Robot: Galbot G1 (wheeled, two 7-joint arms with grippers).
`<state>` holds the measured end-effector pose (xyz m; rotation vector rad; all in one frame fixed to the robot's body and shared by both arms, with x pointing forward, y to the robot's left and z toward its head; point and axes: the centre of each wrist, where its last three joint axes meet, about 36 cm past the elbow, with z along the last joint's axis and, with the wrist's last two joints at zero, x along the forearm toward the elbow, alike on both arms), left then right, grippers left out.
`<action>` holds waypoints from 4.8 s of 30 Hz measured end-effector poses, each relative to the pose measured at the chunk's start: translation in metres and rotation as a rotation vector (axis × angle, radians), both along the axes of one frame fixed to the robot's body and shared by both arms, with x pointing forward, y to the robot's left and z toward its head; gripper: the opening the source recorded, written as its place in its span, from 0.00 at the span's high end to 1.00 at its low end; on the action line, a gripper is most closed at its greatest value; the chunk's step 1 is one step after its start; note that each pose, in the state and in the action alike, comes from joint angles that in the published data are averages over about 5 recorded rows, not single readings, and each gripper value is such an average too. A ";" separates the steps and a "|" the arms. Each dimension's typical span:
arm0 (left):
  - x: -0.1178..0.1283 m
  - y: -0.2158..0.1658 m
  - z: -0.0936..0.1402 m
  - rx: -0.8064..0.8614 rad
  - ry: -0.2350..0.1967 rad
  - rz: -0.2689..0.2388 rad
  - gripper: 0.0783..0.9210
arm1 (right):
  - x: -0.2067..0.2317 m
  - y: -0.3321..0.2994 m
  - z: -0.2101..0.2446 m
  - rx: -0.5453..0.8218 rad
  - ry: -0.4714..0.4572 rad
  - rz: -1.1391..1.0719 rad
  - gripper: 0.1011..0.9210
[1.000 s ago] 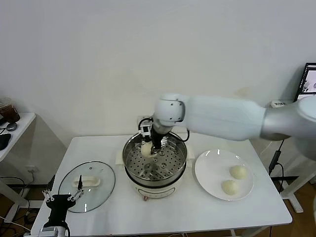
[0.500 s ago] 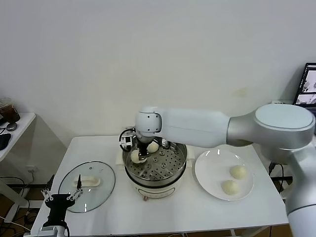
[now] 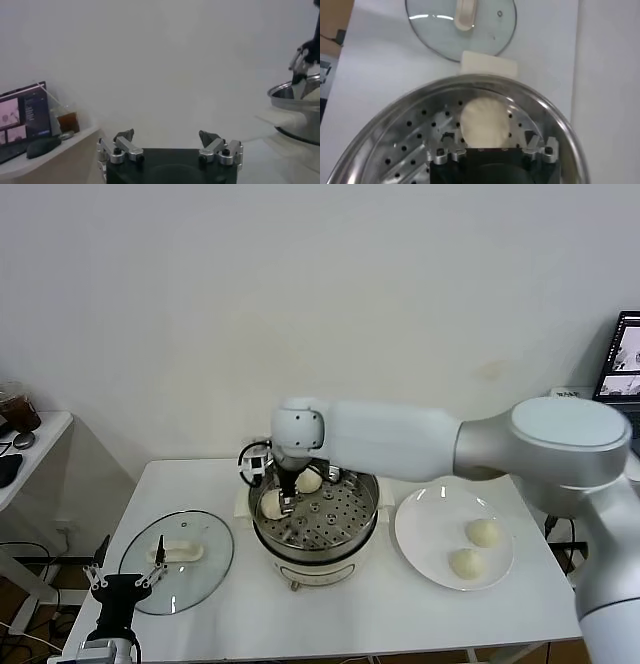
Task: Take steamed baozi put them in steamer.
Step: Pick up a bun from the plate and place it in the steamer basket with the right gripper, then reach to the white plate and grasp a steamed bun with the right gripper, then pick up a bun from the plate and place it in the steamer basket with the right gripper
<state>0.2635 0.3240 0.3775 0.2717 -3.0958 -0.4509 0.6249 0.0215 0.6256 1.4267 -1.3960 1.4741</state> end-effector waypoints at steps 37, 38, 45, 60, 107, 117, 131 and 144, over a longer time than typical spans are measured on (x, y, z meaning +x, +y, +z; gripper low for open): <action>-0.008 -0.001 0.005 0.044 0.014 -0.017 0.12 | -0.067 -0.385 -0.080 -0.173 0.097 -0.039 0.12; -0.009 -0.001 0.005 0.045 0.015 -0.015 0.12 | -0.068 -0.388 -0.087 -0.174 0.100 -0.046 0.12; -0.012 -0.001 0.005 0.050 0.019 -0.011 0.12 | -0.078 -0.404 -0.125 -0.176 0.108 -0.089 0.12; -0.014 0.000 0.007 0.055 0.017 -0.004 0.12 | -0.074 -0.398 -0.158 -0.139 0.095 -0.129 0.12; -0.002 0.004 0.011 0.054 0.001 -0.009 0.12 | 0.002 -0.348 -0.008 -0.015 -0.036 -0.074 0.56; -0.001 0.003 0.010 0.051 0.000 -0.011 0.12 | 0.014 -0.247 0.062 0.070 -0.127 0.240 0.55; -0.005 0.008 0.015 0.057 -0.011 0.017 0.12 | 0.010 -0.109 0.021 0.042 -0.106 0.811 0.53; -0.008 0.010 0.014 0.056 -0.005 0.030 0.12 | 0.005 -0.051 -0.023 -0.091 -0.107 1.215 0.50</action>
